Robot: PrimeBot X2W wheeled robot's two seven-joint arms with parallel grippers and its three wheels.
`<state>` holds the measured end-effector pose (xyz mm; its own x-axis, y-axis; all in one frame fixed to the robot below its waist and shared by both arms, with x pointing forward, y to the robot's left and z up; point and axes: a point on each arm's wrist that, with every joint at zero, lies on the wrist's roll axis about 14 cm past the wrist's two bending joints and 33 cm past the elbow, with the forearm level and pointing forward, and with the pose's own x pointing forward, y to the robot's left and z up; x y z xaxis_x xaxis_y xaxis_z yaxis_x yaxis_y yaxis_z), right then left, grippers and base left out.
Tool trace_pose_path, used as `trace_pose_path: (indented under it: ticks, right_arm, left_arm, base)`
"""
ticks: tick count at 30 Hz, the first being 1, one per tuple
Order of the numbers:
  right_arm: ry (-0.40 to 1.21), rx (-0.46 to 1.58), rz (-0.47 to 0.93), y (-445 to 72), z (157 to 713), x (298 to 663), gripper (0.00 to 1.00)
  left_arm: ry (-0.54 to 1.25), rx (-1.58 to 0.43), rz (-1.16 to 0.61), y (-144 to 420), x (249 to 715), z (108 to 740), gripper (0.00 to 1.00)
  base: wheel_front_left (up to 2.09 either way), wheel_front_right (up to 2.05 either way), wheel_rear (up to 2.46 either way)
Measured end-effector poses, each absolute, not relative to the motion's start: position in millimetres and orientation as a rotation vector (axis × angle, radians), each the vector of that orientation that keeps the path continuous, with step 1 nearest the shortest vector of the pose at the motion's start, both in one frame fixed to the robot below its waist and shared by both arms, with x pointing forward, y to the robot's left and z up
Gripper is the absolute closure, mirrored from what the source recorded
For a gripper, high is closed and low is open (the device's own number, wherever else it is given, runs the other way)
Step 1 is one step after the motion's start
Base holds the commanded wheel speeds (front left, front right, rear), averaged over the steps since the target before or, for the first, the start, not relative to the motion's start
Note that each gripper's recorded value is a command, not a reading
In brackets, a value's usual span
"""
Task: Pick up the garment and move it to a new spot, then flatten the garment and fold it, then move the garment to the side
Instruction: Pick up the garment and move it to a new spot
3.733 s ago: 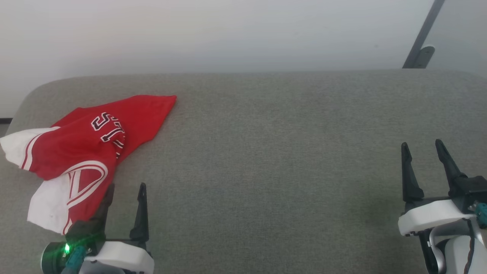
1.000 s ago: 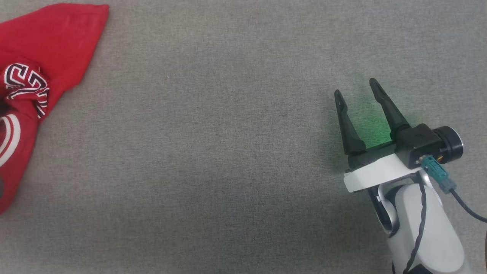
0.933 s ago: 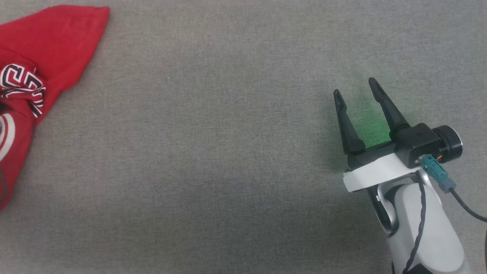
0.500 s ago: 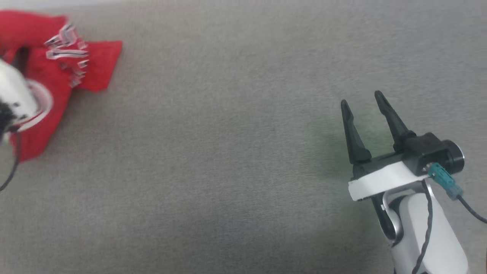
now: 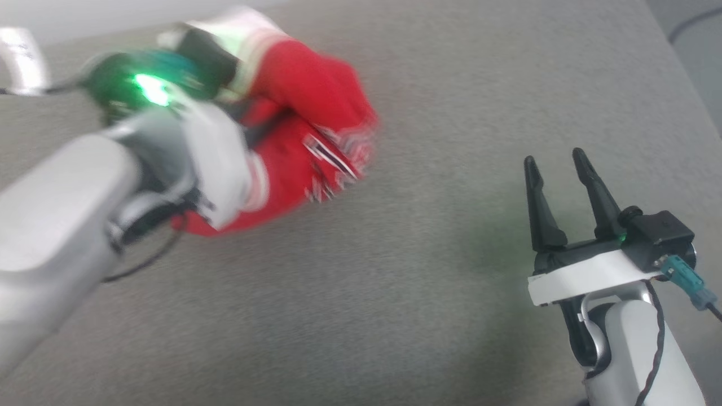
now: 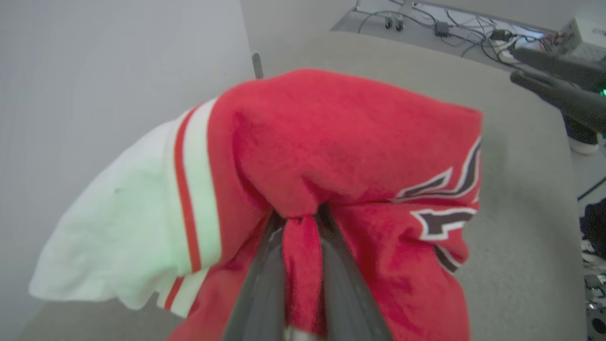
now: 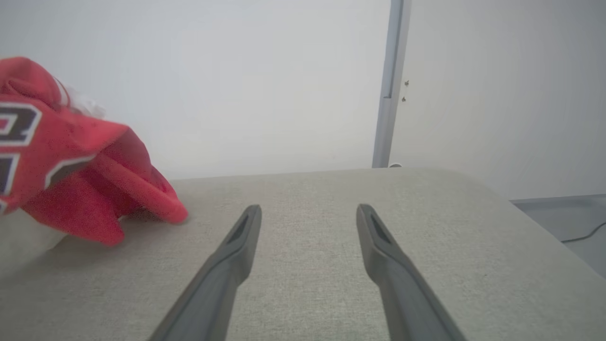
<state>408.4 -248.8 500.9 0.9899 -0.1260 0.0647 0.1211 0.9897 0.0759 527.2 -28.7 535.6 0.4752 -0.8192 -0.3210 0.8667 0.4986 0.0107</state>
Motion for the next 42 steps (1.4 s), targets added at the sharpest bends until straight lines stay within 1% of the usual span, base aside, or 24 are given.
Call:
trace_pose_path:
  ticks: [4, 8, 11, 16, 20, 26, 27, 28, 30, 34, 40, 42]
  right_arm:
    - [-0.053, 0.092, -0.183, -267, 496, 397, 0.00]
    - [-0.032, 0.112, -0.243, -283, 490, 385, 0.00]
    - [-0.017, 0.125, -0.291, -295, 486, 375, 0.00]
    - [0.008, 0.136, -0.349, -309, 481, 360, 0.00]
    - [0.028, 0.130, -0.391, -320, 476, 354, 0.00]
    - [0.037, 0.123, -0.409, -324, 474, 351, 0.00]
    - [0.034, 0.124, -0.408, -324, 475, 351, 0.00]
    - [0.028, 0.121, -0.397, -321, 477, 352, 0.00]
    - [0.024, 0.118, -0.393, -321, 479, 353, 0.00]
    - [0.016, 0.099, -0.350, -312, 481, 363, 0.00]
    - [-0.005, 0.071, -0.258, -289, 484, 384, 0.00]
    - [-0.016, 0.063, -0.229, -282, 487, 391, 0.00]
  left_arm:
    - [0.342, 0.255, -1.221, -77, 500, 507, 1.00]
    - [0.403, 0.278, -1.324, -109, 490, 476, 1.00]
    - [0.419, 0.335, -1.350, -124, 495, 459, 1.00]
    - [0.542, 0.465, -1.418, -136, 475, 406, 1.00]
    - [0.588, 0.497, -1.434, -140, 476, 385, 1.00]
    - [0.608, 0.503, -1.436, -140, 479, 377, 0.99]
    - [0.607, 0.506, -1.434, -139, 479, 377, 0.74]
    - [0.610, 0.510, -1.426, -137, 480, 379, 0.61]
    - [0.605, 0.507, -1.422, -137, 481, 381, 0.00]
    - [0.569, 0.475, -1.387, -128, 487, 391, 0.00]
    - [0.430, 0.328, -1.271, -105, 510, 434, 0.00]
    - [0.391, 0.246, -1.237, -98, 512, 452, 0.00]
  base:
    - [0.00, 0.00, 0.00]
    - [0.00, 0.00, 0.00]
    - [0.00, 0.00, 0.00]
    - [0.00, 0.00, 0.00]
    - [0.00, 0.00, 0.00]
    - [0.00, 0.00, 0.00]
    - [0.00, 0.00, 0.00]
    - [0.00, 0.00, 0.00]
    - [0.00, 0.00, 0.00]
    - [0.00, 0.00, 0.00]
    - [0.00, 0.00, 0.00]
    - [0.00, 0.00, 0.00]
